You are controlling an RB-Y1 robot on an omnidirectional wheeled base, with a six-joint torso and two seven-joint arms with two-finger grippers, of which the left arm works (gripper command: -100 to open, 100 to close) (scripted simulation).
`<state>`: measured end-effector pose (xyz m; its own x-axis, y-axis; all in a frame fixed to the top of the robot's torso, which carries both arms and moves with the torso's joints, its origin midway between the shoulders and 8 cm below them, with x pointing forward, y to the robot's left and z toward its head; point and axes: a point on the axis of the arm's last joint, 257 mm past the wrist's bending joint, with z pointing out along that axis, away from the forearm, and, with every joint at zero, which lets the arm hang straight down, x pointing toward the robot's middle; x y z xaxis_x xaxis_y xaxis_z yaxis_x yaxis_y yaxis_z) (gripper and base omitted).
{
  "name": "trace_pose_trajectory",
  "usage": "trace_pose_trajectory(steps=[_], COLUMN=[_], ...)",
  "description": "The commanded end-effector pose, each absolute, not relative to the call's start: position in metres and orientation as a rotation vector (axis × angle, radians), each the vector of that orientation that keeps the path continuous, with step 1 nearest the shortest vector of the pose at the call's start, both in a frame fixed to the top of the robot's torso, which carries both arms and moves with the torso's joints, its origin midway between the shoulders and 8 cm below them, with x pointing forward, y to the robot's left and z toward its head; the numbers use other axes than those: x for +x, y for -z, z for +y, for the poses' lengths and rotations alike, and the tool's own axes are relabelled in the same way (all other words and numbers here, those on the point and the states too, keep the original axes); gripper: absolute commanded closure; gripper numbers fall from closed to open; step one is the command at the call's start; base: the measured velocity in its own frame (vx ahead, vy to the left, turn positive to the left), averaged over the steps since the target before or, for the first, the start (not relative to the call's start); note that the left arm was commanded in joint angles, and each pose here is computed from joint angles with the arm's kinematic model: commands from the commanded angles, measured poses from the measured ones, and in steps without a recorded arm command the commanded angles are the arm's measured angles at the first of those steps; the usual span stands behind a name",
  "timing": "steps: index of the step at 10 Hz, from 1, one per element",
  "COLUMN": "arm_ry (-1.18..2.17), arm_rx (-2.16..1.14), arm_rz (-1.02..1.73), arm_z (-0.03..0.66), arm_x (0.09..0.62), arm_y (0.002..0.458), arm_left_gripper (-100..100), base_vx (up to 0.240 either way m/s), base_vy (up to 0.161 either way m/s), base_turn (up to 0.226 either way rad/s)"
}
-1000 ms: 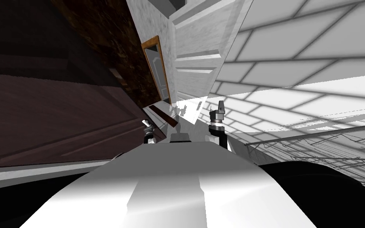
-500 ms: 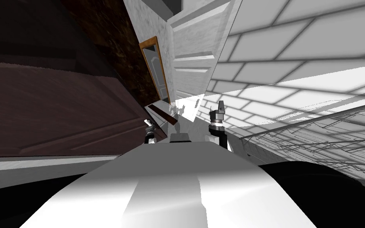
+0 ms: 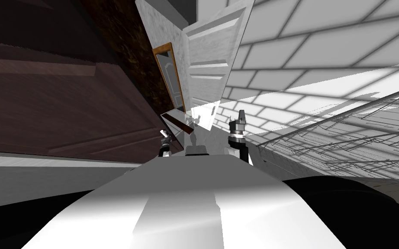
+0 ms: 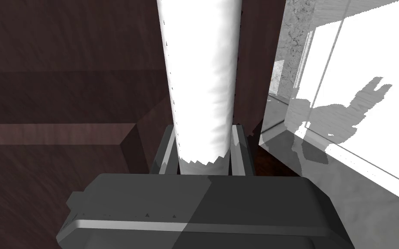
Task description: Pull the door open
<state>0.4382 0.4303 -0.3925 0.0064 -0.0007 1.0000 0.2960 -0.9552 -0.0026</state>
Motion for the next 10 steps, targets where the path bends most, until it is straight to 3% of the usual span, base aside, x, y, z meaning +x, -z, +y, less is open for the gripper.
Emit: trace_pose_trajectory(steps=[1,10], arm_ry=[2.076,2.139], arm_rx=[-2.076,-2.14], arm_rz=[-0.284,-0.165], arm_z=[0.422,0.405], arm_x=[0.441,0.433], arm_y=[0.392,0.392], arm_left_gripper=[100,100], base_vx=[-0.227,-0.181], base_vy=[0.034,0.021], base_turn=[-0.041,-0.065])
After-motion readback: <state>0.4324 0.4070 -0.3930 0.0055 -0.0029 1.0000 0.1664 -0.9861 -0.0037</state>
